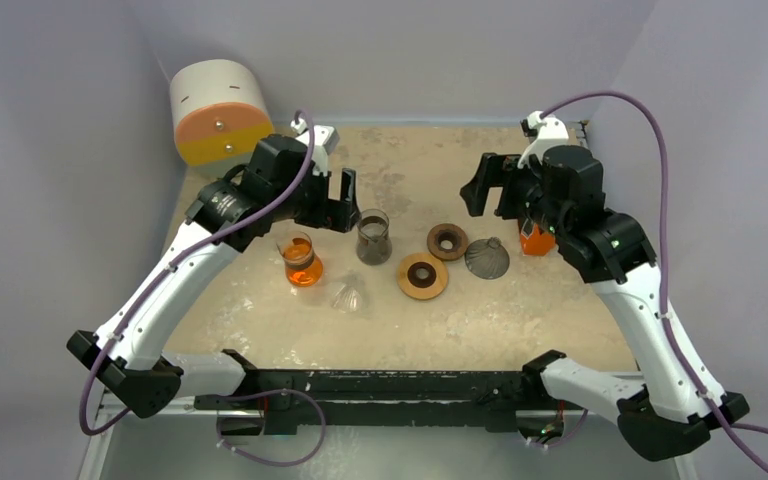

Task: Place the coffee filter in the dripper
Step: Pick up the coffee dripper from the center of the board.

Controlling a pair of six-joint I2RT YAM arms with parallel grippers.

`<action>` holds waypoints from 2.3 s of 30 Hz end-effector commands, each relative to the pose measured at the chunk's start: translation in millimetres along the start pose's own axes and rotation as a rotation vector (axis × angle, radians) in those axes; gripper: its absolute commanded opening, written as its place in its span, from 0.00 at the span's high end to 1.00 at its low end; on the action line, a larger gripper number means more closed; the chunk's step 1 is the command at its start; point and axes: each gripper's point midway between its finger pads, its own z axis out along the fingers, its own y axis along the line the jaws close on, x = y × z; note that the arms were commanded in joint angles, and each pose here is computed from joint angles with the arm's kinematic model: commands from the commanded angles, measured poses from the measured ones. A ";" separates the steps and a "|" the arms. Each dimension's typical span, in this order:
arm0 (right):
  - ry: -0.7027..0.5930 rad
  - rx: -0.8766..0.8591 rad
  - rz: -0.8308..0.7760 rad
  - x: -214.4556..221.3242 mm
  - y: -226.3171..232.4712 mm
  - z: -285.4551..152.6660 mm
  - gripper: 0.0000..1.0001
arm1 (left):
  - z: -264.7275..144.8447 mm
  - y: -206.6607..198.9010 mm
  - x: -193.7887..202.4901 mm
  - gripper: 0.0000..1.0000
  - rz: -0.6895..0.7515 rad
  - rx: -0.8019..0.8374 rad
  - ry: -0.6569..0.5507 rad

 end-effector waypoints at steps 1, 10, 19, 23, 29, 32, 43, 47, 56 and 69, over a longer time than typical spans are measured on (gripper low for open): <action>0.085 0.065 -0.029 12.8 -11.4 -3.7 0.01 | -10.2 -0.4 1.1 0.07 -0.048 -0.002 -0.011; 0.129 0.016 -0.107 27.1 -8.7 5.7 0.01 | -14.9 18.7 14.3 0.09 -0.071 -0.096 -0.002; 0.190 -0.048 -0.141 49.4 2.1 10.9 0.01 | -19.5 37.8 28.7 0.10 -0.095 -0.181 -0.007; 0.218 -0.065 -0.147 58.6 7.9 10.3 0.01 | -21.7 49.0 36.5 0.10 -0.106 -0.238 0.003; 0.249 -0.089 -0.168 70.9 19.7 13.8 0.01 | -23.0 67.6 54.7 0.12 -0.144 -0.330 0.017; 0.266 -0.104 -0.190 75.5 29.5 16.4 0.01 | -19.4 77.4 64.7 0.15 -0.203 -0.348 0.039; 0.319 -0.177 -0.298 103.1 77.5 24.3 0.02 | -21.3 123.2 82.9 0.26 -0.418 -0.405 0.072; 0.302 -0.230 -0.349 111.2 100.9 27.2 0.05 | -27.3 132.2 86.5 0.27 -0.436 -0.448 0.066; 0.288 -0.354 -0.522 145.7 154.3 37.4 0.08 | -47.3 142.4 85.4 0.22 -0.441 -0.515 -0.006; 0.247 -0.458 -0.687 206.7 193.7 71.7 0.19 | -82.2 140.8 71.7 0.20 -0.418 -0.527 -0.125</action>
